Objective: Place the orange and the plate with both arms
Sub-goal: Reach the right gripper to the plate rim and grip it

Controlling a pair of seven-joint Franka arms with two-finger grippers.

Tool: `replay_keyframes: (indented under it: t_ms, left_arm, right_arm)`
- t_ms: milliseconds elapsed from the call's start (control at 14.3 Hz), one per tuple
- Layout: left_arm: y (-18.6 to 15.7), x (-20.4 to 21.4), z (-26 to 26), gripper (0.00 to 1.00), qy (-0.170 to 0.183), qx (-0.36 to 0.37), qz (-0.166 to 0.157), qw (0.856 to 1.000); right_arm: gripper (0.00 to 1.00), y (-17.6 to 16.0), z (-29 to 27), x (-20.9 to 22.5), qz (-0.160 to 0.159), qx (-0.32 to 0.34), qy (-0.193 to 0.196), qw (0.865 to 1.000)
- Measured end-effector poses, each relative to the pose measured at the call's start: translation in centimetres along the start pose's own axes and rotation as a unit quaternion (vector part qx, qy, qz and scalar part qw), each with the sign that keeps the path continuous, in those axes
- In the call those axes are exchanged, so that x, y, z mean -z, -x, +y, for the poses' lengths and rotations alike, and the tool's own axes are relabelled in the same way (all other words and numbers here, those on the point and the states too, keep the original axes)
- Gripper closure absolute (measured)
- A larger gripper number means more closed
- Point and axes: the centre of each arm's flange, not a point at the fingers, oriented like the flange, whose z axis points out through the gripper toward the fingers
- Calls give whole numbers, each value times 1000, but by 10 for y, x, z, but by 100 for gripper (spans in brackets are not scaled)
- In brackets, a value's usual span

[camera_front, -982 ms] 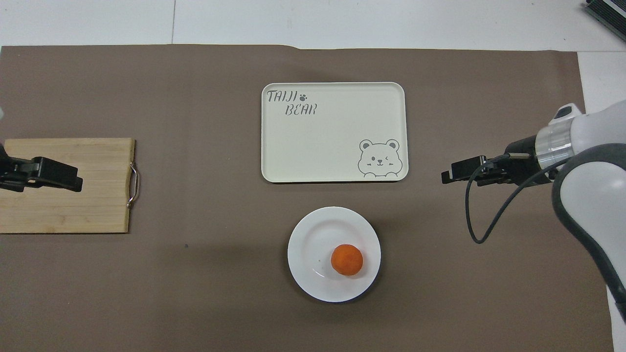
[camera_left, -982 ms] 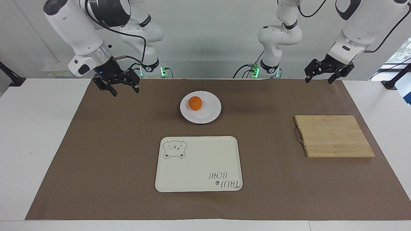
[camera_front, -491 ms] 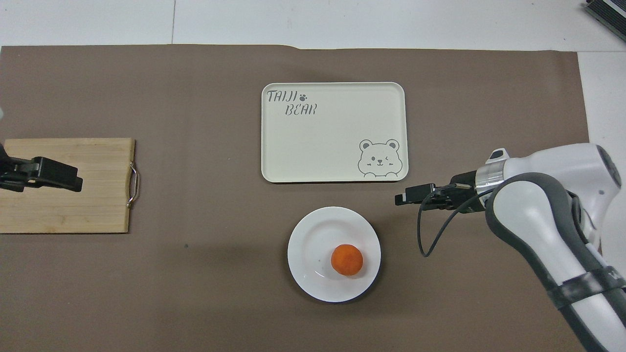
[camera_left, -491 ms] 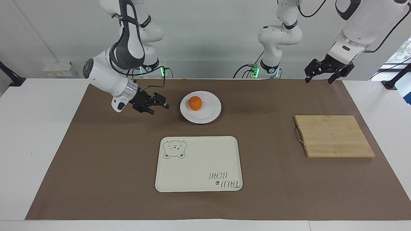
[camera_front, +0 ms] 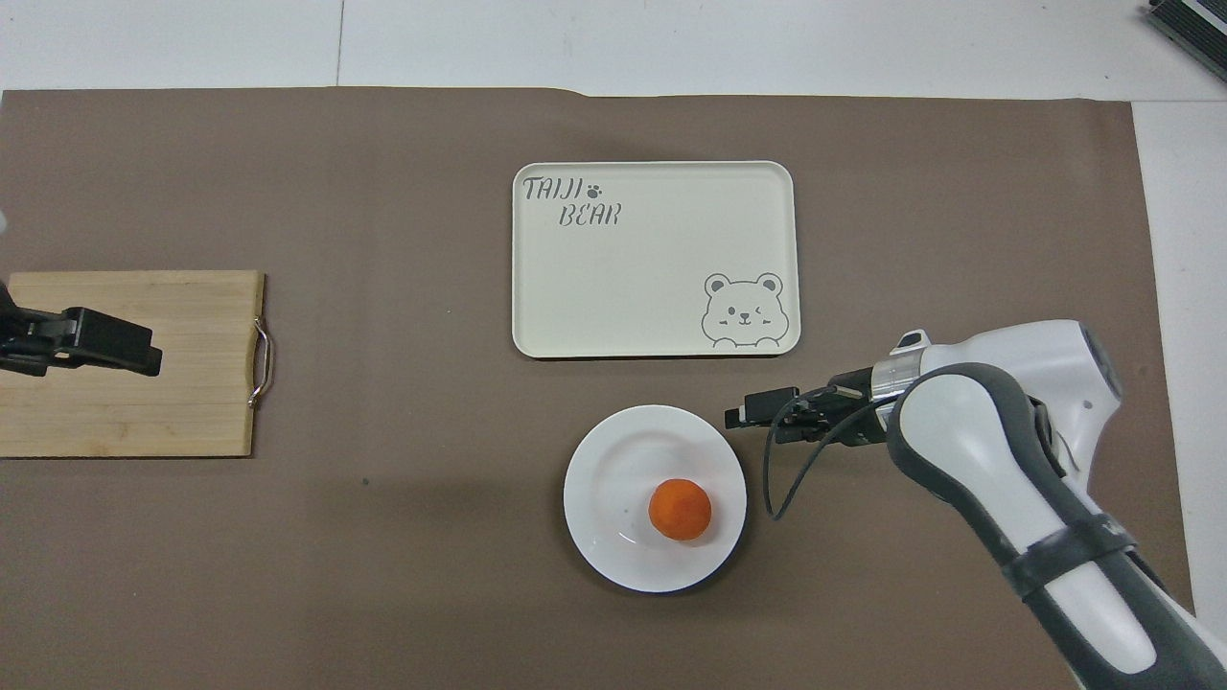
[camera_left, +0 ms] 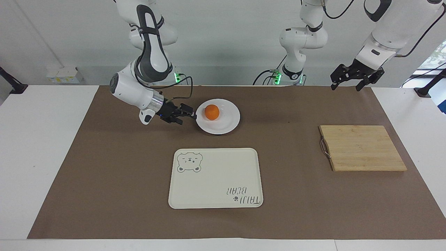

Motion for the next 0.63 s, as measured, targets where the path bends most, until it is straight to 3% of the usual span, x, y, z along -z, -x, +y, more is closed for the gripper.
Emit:
replay_keyframes:
  t_ms: [351, 631]
  left_arm:
    - [0, 0, 0, 0, 0, 0, 0, 1000]
    - [0, 0, 0, 0, 0, 0, 0, 1000]
  right_arm:
    - [0, 20, 2, -30, -4, -25, -30, 999]
    - [0, 33, -3, -52, -8, -17, -20, 1000]
